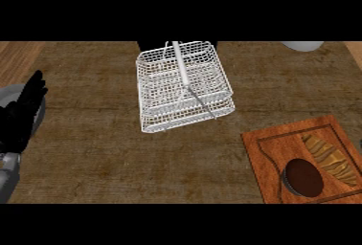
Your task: Pick the cupcake from the cutting board and place it in the tiered basket
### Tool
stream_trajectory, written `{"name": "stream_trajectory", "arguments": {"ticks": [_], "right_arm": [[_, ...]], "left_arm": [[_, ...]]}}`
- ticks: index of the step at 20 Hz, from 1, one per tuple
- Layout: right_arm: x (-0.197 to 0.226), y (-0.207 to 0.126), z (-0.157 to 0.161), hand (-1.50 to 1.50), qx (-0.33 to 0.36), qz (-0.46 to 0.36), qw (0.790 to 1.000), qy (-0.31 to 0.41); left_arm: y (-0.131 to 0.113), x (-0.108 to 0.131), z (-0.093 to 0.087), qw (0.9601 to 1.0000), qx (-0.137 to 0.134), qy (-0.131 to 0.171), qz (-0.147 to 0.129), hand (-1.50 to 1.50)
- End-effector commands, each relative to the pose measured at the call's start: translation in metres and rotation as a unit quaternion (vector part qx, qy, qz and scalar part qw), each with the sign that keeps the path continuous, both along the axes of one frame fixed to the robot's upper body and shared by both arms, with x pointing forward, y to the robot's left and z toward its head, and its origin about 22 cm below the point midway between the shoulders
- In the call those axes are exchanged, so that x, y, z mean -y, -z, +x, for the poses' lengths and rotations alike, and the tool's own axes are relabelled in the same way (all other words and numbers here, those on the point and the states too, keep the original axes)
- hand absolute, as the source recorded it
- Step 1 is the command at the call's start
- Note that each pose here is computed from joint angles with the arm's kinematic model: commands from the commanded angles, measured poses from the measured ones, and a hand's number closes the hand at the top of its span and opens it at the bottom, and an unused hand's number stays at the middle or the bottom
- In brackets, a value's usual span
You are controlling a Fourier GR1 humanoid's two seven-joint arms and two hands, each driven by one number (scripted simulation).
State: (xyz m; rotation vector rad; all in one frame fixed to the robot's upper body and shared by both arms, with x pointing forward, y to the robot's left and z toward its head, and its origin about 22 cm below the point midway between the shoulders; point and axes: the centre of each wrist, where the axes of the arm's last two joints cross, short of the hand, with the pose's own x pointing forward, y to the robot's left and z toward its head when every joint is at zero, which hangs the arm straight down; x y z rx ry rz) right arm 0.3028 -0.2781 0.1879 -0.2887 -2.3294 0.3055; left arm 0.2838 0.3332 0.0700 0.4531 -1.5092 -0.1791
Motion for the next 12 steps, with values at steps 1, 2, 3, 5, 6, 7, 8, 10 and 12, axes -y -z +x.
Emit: {"name": "stream_trajectory", "arguments": {"ticks": [1, 2, 3, 5, 6, 7, 8, 10, 12], "right_arm": [[0.005, 0.041, 0.000, -1.50, -0.065, 0.056, 0.995, 0.046], [0.003, 0.067, 0.002, -1.50, -0.120, 0.080, 0.986, 0.090], [0.004, 0.081, 0.002, -1.50, -0.173, 0.119, 0.969, 0.128], [0.019, 0.127, -0.006, -1.50, -0.276, 0.169, 0.921, 0.216], [0.018, 0.148, -0.010, -1.50, -0.322, 0.201, 0.892, 0.244], [0.052, 0.158, -0.021, -1.50, -0.335, 0.057, 0.883, 0.324], [0.025, 0.178, -0.019, -1.50, -0.368, 0.170, 0.852, 0.331], [-0.025, 0.184, -0.014, -1.50, -0.348, 0.241, 0.850, 0.313], [-0.050, 0.182, -0.003, -1.50, -0.300, 0.200, 0.873, 0.328]], "left_arm": [[-0.002, 0.012, -0.007, 0.9999, 0.005, 0.015, -0.002, 0.00], [0.014, 0.010, -0.003, 0.9989, 0.000, 0.040, -0.024, 0.00], [0.020, 0.035, -0.004, 0.9967, 0.006, 0.060, -0.054, 0.00], [0.022, 0.056, -0.008, 0.9901, 0.011, 0.110, -0.087, 0.00], [0.031, 0.070, -0.011, 0.9866, 0.007, 0.125, -0.104, 0.00], [0.031, 0.071, -0.010, 0.9842, -0.005, 0.133, -0.117, 0.00], [0.041, 0.086, -0.015, 0.9792, -0.008, 0.153, -0.133, 0.00], [0.056, 0.087, -0.017, 0.9740, -0.018, 0.168, -0.152, 0.00], [0.078, 0.090, -0.032, 0.9700, -0.019, 0.179, -0.163, 0.00]]}}
